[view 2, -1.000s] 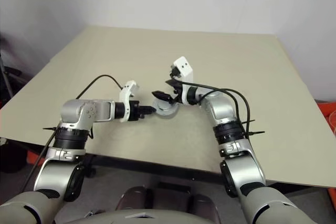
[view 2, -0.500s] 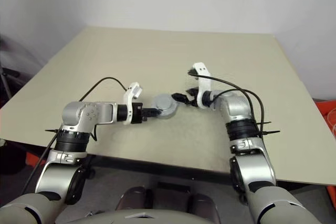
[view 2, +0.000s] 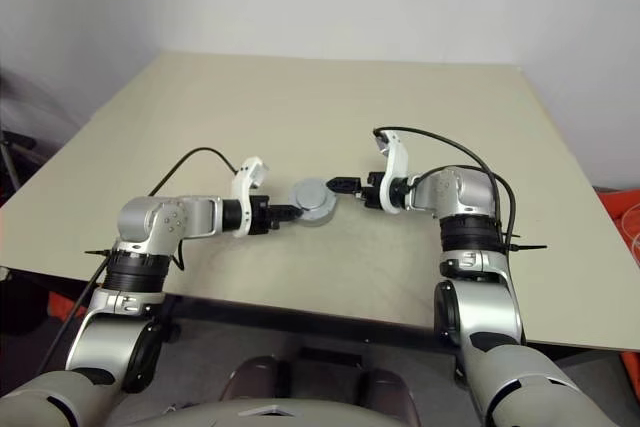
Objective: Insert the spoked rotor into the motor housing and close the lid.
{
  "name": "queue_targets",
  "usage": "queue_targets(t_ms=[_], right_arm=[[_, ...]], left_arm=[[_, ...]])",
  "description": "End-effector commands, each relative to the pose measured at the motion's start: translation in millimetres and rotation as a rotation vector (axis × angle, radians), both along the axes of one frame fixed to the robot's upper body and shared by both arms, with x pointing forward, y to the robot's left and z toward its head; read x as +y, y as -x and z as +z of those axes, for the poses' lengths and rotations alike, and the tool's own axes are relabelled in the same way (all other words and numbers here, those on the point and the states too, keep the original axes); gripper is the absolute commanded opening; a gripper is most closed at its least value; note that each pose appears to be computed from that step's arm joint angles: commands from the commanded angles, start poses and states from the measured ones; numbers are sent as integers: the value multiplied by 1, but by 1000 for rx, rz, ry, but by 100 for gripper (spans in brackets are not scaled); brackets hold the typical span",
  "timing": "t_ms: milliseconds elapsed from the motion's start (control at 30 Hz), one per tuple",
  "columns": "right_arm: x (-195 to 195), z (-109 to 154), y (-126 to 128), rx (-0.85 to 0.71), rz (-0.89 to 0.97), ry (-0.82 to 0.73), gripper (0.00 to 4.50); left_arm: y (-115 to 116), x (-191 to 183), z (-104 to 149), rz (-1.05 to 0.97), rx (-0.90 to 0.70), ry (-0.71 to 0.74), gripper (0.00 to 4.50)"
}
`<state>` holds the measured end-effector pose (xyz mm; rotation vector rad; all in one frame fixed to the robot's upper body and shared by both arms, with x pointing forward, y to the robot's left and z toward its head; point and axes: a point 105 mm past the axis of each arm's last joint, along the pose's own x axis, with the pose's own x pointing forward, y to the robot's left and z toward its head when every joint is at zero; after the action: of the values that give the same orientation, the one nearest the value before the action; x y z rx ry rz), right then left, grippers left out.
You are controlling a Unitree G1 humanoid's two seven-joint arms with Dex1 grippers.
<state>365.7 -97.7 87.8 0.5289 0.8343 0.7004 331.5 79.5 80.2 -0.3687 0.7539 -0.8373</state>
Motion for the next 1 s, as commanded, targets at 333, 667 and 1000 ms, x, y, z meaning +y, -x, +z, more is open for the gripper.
queue_targets(t_ms=[333,667,1000], right_arm=[[39,8,4,-23,60,-67,448],[68,0,11,45,87,-144,448],[64,-7,4,64,49,-134,448]], left_arm=[[-3,7,7,18,-57,-47,0],[-4,11,7,25,-73,-77,0],[-5,19,3,50,-73,-109,0]])
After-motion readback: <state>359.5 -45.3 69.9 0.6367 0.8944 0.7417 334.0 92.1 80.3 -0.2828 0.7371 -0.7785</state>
